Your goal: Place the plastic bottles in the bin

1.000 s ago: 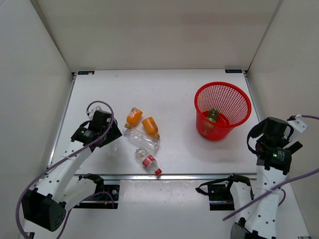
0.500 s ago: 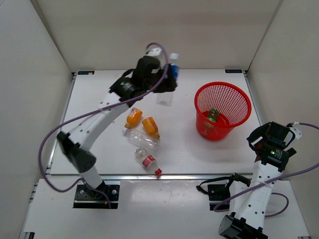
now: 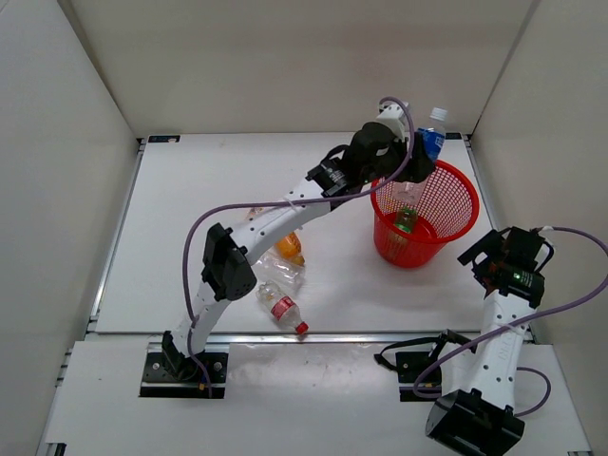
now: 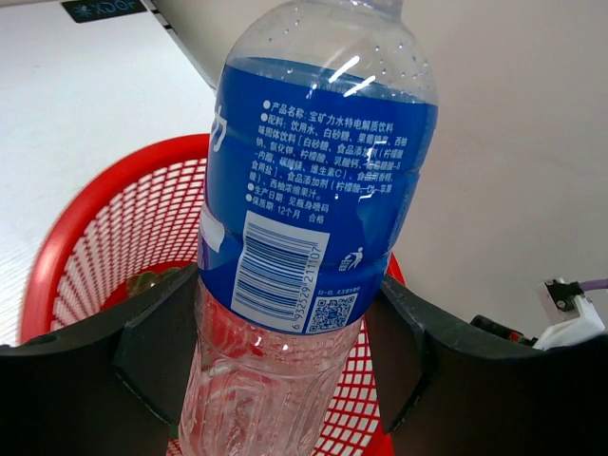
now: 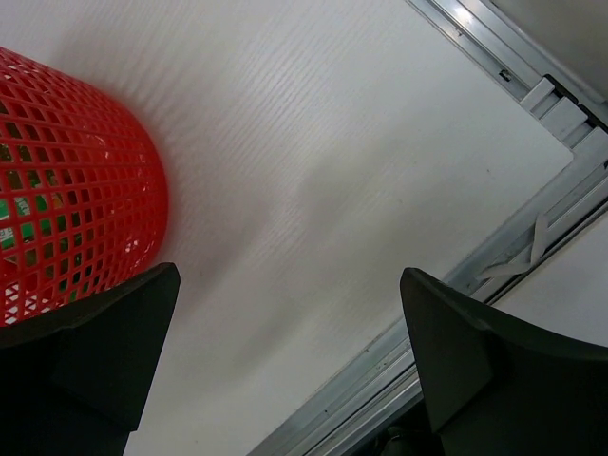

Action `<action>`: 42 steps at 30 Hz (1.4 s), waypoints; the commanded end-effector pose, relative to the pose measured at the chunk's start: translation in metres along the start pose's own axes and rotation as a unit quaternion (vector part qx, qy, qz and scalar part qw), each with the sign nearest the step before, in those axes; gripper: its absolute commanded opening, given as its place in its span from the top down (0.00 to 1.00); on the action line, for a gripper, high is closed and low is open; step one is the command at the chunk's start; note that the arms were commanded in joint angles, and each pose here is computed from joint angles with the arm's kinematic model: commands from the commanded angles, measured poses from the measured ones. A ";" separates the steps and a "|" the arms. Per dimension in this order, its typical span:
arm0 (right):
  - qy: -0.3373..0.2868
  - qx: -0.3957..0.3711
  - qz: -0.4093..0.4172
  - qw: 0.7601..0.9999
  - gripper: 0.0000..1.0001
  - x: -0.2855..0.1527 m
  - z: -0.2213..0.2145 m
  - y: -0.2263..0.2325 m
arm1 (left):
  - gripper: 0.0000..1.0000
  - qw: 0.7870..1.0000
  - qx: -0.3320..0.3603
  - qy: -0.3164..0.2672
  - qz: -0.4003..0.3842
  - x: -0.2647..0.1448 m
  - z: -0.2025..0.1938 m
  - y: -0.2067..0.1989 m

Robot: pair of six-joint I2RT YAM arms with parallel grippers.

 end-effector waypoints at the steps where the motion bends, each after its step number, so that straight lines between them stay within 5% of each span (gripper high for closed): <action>1: -0.016 0.002 0.011 1.000 0.01 0.008 0.006 0.005 | 0.60 0.997 -0.006 -0.045 -0.066 -0.009 0.020 -0.048; 2: -0.018 0.003 0.024 1.000 0.00 0.011 0.003 0.010 | 0.55 0.997 -0.006 -0.039 -0.059 -0.008 0.016 -0.044; 3: -0.022 0.004 0.036 0.999 0.01 0.016 0.002 0.015 | 0.33 0.998 -0.005 -0.022 -0.057 -0.002 0.001 -0.040; 5: -0.023 0.004 0.067 0.997 0.01 0.025 -0.003 0.027 | 0.27 0.999 0.000 -0.011 -0.048 0.000 -0.010 -0.034; 7: -0.034 0.002 0.101 0.994 0.00 0.027 0.004 0.040 | 0.01 0.999 0.011 0.008 -0.034 0.000 -0.031 -0.026; 13: -0.060 0.006 0.181 0.982 0.03 0.036 0.018 0.078 | 0.02 1.000 0.014 0.006 -0.025 -0.032 -0.019 -0.023; 19: -0.095 -0.015 0.238 0.966 0.03 0.038 0.029 0.113 | 0.01 0.999 0.039 0.003 0.002 -0.110 0.018 -0.021; 25: -0.098 -0.078 0.290 0.949 0.02 0.030 0.024 0.160 | 0.01 0.985 0.035 -0.020 0.168 -0.216 0.033 0.067; 28: -0.063 -0.085 0.261 0.960 0.02 0.032 0.012 0.154 | 0.01 0.955 -0.019 0.011 0.297 -0.270 0.007 0.167; 32: -0.019 -0.100 0.211 0.972 0.02 0.029 -0.018 0.119 | 0.01 0.910 -0.072 0.062 0.405 -0.337 -0.051 0.240; 39: -0.036 -0.168 0.252 0.952 0.02 -0.018 -0.054 0.119 | 0.01 0.891 -0.169 0.132 0.401 -0.356 -0.133 0.262; 42: -0.050 -0.233 0.342 0.909 0.00 -0.049 -0.070 0.152 | 0.01 0.895 -0.178 0.151 0.379 -0.351 -0.147 0.255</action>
Point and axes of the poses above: each gripper's point midway between its finger pads, its own x axis out along the fingers, its own y axis along the line the jaws close on, z = x × y, the point moved 1 cm from there along -x, back along the fingers, and after that the axes turned 15 degrees about -x, right-handed, at the moved point
